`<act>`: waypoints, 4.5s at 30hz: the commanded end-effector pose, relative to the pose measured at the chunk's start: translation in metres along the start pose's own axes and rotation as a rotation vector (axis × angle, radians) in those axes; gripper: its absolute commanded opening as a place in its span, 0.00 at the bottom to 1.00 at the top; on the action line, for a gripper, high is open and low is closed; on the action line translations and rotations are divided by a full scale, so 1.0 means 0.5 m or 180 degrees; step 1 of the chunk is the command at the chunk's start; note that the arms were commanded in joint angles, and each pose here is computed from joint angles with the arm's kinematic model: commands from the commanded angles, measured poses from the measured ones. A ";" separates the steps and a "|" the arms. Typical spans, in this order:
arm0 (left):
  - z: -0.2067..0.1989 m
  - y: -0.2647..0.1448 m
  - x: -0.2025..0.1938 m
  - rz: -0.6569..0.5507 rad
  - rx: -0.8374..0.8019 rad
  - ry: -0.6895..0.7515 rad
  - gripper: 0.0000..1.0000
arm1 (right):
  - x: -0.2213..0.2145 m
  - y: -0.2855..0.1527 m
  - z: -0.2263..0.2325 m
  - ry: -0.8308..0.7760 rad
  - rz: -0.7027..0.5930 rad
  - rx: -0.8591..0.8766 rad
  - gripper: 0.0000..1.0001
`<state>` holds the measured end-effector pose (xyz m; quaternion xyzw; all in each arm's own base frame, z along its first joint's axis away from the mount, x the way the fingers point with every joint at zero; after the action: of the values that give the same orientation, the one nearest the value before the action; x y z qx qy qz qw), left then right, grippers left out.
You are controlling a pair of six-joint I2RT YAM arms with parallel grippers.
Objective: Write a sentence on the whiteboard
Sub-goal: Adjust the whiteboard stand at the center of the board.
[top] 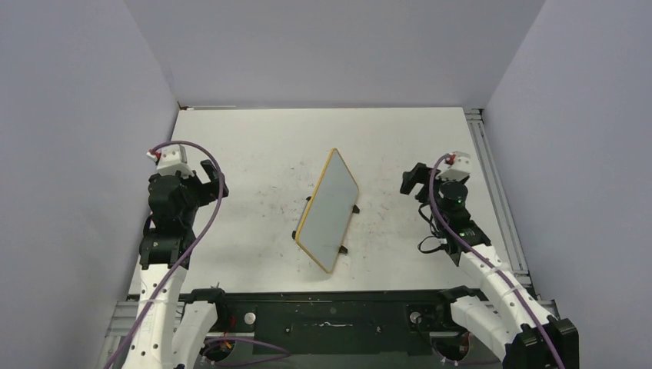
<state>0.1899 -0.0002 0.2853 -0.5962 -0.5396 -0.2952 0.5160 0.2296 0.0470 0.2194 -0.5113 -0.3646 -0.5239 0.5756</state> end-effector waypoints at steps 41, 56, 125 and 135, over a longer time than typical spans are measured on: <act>-0.026 0.025 0.001 0.0143 -0.0504 0.0076 0.96 | -0.350 -0.140 0.271 -0.1399 0.1939 0.2728 0.41; -0.026 0.024 0.001 0.0147 -0.0498 0.0071 0.96 | -0.389 -0.158 0.368 -0.1688 0.1572 0.2606 0.33; -0.033 0.024 -0.002 0.0189 -0.0700 0.0282 0.96 | -0.162 -0.124 0.387 -0.1095 0.1021 0.1476 0.88; -0.051 0.032 -0.023 0.0372 -0.0769 0.0423 0.96 | -0.036 0.017 0.142 -0.0731 0.1516 0.0429 0.85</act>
<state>0.2034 -0.0256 0.2698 -0.6697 -0.4276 -0.3463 0.4987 0.2377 0.1557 0.2157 -0.5695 -0.3791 -0.3136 0.6585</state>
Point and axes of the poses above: each gripper's point midway between its finger pads, its own y axis out along the fingers, its own z axis along the line the jaws close on, x = y × z, the point moved 10 cm from there along -y, back along the fingers, and after that the axes turned 4 degrees about -y, right-handed, at the moved point
